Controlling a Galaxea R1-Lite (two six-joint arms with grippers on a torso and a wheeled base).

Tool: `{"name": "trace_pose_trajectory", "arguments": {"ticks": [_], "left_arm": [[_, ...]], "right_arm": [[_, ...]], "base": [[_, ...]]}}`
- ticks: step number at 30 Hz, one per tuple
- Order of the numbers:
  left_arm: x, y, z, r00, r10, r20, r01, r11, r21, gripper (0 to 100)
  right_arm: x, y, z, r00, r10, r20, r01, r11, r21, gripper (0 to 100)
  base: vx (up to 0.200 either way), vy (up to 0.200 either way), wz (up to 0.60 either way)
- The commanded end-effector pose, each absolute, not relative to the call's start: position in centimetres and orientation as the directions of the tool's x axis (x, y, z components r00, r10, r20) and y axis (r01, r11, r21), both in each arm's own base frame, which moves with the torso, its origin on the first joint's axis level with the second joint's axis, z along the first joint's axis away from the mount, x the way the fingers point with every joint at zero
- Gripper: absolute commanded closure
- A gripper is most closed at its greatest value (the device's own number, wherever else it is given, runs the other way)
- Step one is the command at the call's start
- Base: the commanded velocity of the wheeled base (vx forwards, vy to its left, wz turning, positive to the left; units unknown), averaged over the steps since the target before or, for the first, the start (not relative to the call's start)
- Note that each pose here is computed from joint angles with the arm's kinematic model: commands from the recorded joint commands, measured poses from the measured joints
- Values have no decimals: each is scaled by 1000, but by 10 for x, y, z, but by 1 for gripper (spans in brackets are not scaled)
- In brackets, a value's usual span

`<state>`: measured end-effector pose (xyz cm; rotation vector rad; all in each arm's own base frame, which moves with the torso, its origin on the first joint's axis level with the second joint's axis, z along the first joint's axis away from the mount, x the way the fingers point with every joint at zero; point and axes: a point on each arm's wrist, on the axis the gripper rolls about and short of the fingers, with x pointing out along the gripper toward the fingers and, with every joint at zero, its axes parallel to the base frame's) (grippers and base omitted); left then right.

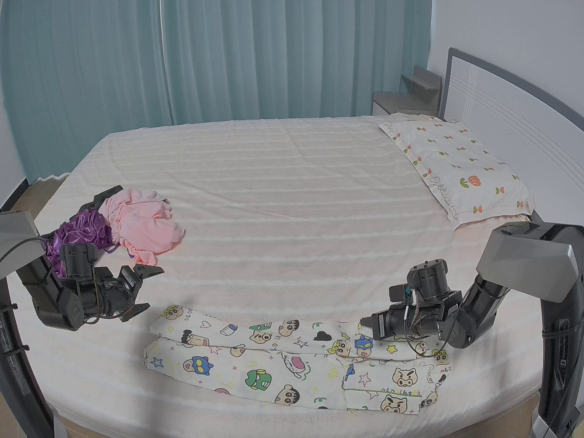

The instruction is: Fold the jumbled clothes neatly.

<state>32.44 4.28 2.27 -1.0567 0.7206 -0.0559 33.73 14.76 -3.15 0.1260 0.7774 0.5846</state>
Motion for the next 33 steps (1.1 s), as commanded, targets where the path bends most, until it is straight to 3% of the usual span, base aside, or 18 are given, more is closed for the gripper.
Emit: {"name": "trace_pose_trajectory", "arguments": {"ticks": [1, 15, 16, 24, 29, 33], "left_arm": [[324, 43, 22, 772, -373, -514, -291, 512, -808, 0], [324, 42, 22, 771, -375, -515, -290, 514, -807, 0], [324, 42, 22, 771, -375, -515, -290, 514, -807, 0], [324, 42, 22, 771, -373, -516, -291, 514, -807, 0], [324, 42, 22, 771, -373, -516, -291, 514, -807, 0], [324, 42, 22, 771, -375, -515, -290, 514, -807, 0]], "right_arm": [[336, 154, -27, 571, 549, -610, -467, 829, 309, 100], [343, 171, -24, 590, 570, -572, -514, 811, 278, 100], [343, 171, -25, 590, 568, -573, -515, 812, 274, 0], [347, 173, -26, 636, 556, -535, -505, 824, 255, 0], [350, 165, -17, 712, 529, -462, -461, 848, 261, 0], [334, 136, -5, 746, 491, -449, -379, 868, 320, 0]], "base": [[0, 0, 0], [0, 0, 0], [0, 0, 0], [0, 0, 0], [0, 0, 0], [0, 0, 0]]}}
